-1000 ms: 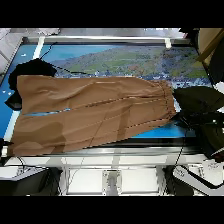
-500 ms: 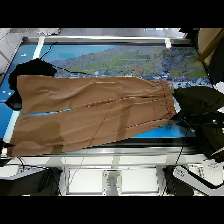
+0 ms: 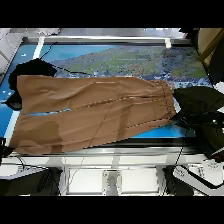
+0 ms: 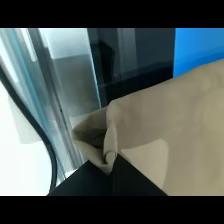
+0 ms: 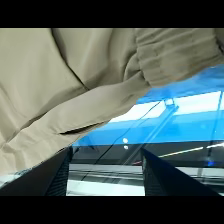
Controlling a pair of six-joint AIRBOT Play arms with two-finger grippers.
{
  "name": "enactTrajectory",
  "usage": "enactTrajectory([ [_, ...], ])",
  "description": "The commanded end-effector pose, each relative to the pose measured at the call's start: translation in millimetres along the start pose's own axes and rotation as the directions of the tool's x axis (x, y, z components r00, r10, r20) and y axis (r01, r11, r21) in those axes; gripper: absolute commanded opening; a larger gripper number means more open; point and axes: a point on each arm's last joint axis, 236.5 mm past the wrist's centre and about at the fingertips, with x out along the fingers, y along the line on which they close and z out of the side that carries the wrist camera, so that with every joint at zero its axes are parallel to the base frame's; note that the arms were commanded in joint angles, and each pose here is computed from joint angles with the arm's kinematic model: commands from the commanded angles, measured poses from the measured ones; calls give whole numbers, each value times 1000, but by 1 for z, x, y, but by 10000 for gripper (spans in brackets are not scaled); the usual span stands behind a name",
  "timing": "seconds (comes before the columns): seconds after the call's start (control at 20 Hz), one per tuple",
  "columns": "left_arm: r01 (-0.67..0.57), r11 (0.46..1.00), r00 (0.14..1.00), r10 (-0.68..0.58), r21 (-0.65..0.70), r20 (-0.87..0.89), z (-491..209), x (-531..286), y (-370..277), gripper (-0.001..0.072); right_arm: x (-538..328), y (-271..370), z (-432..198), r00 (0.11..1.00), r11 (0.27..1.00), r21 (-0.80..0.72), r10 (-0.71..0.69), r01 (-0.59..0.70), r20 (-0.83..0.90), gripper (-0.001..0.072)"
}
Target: Fold the clothes and pants, and hang the long-sleeved shirts on hangers.
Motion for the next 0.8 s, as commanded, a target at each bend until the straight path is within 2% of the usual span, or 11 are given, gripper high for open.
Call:
enactTrajectory([
  [0.0, 7, 1000, 1000, -6, 11, -7, -2, -1, -3, 15, 0, 1, -1, 1000, 1000, 0, 4, -4, -6, 481],
  [0.15, 29, 999, 999, -30, 26, 44, 9, -20, -14, 15, -10, 5, 1, 1000, 1000, -23, 0, 0, -10, 480],
  [0.35, 152, 984, 973, -165, 91, 161, 29, -56, -56, 14, -24, -6, 6, 996, 994, -63, -88, 90, 33, 481],
  [0.45, 160, 980, 969, -179, 120, 171, 28, -60, -63, 14, -5, -10, 4, 996, 998, -16, -62, 64, 65, 482],
  [0.6, 163, 976, 972, -184, 148, 145, 21, -57, -73, 14, 31, -12, 20, 978, 988, 141, 27, -57, 208, 488],
  [0.75, 156, 967, 972, -186, 200, 142, 19, -54, -83, 14, 44, -28, 22, 970, 981, 191, -9, -39, 243, 491],
])
